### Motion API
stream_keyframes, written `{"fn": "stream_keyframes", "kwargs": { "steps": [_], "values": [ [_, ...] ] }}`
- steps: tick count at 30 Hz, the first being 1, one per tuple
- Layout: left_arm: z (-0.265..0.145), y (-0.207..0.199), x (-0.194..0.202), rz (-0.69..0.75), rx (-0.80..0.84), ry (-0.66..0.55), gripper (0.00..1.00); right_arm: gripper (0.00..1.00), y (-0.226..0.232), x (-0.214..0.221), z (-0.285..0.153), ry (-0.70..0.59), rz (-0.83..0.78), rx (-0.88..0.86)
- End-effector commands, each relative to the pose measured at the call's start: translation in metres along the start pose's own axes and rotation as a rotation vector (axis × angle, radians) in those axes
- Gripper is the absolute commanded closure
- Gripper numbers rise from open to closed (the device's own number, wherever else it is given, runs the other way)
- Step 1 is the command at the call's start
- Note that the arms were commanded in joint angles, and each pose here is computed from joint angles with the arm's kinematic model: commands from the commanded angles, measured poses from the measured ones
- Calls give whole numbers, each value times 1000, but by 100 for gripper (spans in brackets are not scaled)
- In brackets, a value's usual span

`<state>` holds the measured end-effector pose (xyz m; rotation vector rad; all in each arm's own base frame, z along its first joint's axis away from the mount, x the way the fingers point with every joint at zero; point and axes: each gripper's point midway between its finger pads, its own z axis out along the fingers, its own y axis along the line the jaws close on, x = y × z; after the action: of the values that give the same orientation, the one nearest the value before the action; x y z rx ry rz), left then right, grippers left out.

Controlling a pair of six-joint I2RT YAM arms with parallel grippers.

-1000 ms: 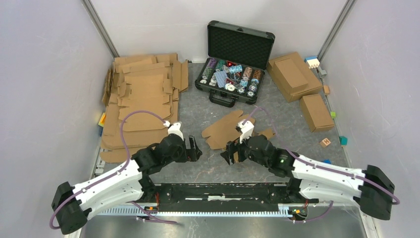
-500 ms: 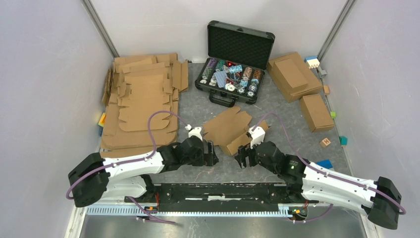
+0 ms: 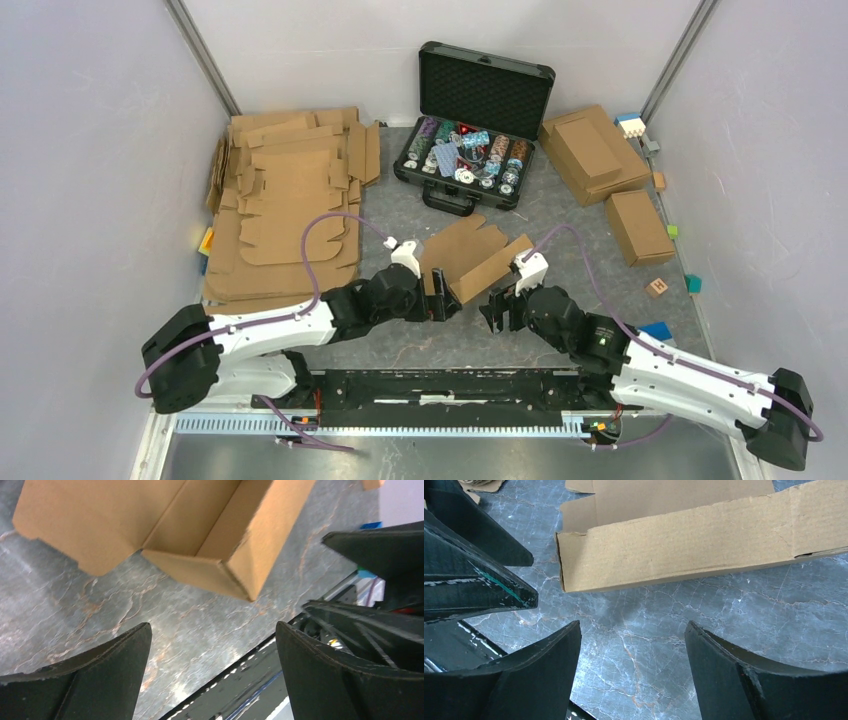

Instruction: Fold the paper box

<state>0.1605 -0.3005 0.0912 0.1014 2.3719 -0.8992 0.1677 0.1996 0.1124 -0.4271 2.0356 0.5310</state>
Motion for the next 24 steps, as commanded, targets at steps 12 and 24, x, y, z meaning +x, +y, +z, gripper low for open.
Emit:
{"fn": "stream_keyframes", "kwargs": {
  "steps": [12,24],
  "values": [
    [-1,-37,-68,-41,66,-110,79,20,0,-30,-6,-84,22,25],
    [10,-61,-66,7,139,-23,98,19,-5,-33,-8,-106,33,47]
  ]
}}
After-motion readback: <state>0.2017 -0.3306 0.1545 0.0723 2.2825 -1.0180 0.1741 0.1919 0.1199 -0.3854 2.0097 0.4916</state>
